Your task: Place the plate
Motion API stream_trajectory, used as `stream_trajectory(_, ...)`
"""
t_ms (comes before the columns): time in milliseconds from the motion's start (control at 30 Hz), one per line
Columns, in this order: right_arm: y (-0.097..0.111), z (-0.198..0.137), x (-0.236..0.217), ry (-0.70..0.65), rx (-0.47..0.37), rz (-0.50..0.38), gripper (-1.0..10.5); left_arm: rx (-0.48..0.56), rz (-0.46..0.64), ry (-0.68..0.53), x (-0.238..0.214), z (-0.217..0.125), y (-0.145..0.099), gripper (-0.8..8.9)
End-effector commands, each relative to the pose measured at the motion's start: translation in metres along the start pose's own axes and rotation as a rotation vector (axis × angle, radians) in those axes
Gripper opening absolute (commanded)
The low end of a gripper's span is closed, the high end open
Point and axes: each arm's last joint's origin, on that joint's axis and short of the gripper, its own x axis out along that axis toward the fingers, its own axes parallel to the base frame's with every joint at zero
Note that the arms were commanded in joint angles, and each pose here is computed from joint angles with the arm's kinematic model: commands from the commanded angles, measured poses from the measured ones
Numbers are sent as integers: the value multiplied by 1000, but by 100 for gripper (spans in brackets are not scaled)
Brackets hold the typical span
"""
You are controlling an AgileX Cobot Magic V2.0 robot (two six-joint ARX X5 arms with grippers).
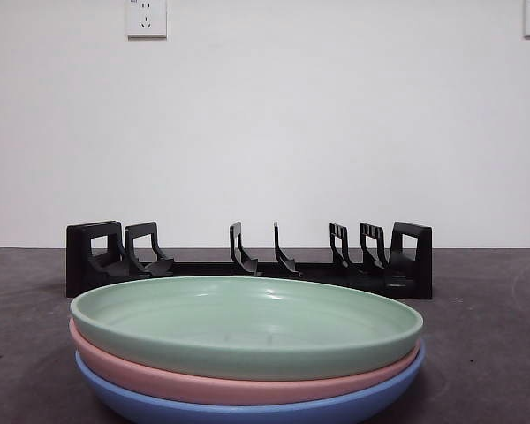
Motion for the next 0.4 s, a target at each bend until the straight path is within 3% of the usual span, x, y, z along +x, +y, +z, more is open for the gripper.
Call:
stream_trajectory(33,1,3,-2,-18,3,10,25,-9,8,25,2,-7,1,19)
stream_trajectory(400,0,3,1,-28,8,-7,25,-9,8,25,2,-7,1,19)
